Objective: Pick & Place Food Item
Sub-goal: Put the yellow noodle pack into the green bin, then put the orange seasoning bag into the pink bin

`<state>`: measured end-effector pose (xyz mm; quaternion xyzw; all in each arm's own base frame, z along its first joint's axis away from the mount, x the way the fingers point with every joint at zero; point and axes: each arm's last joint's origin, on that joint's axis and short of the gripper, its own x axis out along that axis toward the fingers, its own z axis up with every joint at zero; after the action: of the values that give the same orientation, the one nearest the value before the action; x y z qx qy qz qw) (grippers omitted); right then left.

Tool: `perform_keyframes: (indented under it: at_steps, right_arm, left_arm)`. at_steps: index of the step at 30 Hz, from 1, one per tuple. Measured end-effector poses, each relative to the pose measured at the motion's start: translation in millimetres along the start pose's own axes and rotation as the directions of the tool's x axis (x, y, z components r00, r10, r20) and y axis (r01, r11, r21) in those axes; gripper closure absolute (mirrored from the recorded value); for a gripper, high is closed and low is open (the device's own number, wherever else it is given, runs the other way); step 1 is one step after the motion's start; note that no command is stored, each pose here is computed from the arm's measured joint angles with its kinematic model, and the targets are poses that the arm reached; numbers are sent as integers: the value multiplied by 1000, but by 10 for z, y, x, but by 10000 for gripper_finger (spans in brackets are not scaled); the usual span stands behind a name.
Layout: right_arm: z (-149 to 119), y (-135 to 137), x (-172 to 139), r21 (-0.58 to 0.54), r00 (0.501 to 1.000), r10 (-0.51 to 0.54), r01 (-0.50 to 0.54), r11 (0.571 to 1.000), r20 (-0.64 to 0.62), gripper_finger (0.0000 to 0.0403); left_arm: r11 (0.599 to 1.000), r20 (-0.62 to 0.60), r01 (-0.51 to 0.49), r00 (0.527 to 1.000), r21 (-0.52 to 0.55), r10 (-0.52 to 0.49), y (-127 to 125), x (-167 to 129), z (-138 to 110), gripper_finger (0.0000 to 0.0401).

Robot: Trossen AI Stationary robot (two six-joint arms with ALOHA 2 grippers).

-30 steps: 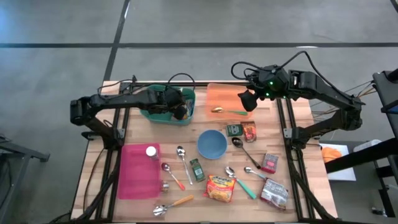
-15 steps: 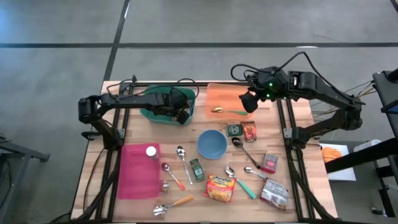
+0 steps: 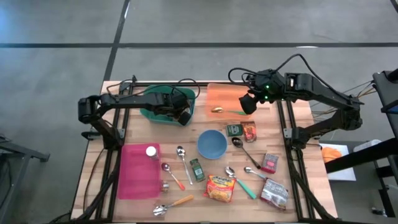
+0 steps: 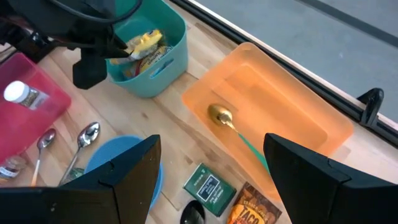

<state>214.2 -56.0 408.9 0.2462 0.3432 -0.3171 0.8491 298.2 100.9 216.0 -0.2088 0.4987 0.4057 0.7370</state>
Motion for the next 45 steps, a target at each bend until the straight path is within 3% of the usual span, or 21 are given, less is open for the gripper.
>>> perform_keyframes:
  at_steps: [6, 13, 21, 24, 29, 36, 39, 45]
  right_arm:
    - [-19, -3, 30, 4, 1000, -6, 6, 1000, -10, 121]
    - [-35, -13, 34, 38, 1000, -16, 17, 999, -25, 121]
    - [-215, -120, 64, 110, 973, -130, 152, 982, -190, 121]
    - [-342, -173, 133, 155, 940, -175, 227, 961, -291, 121]
    - [-567, -217, 350, 179, 880, -163, 266, 947, -446, 121]
    - [-947, -362, 675, 157, 787, -247, 397, 904, -565, 122]
    - [-1125, -413, 821, 195, 785, -191, 368, 909, -589, 122]
    - [-1413, -500, 1058, 395, 873, 7, 213, 894, -487, 122]
  left_arm:
    - [1000, 1, 0, 1000, 0, 0, 1, -2, 1, 230]
    - [1000, 24, 24, 999, -7, -24, -22, -88, 85, 176]
    - [995, 142, 100, 985, 10, -100, 36, -476, 192, 167]
    - [987, 203, 161, 966, 16, -161, 89, -663, 202, 167]
    - [959, 226, 276, 933, 56, -282, 134, -850, 198, 167]
    - [947, 215, 315, 922, 64, -321, 152, -924, 162, 167]
    - [949, 201, 309, 927, 68, -316, 155, -923, 145, 167]
    - [954, 171, 292, 938, 73, -300, 170, -910, 115, 167]
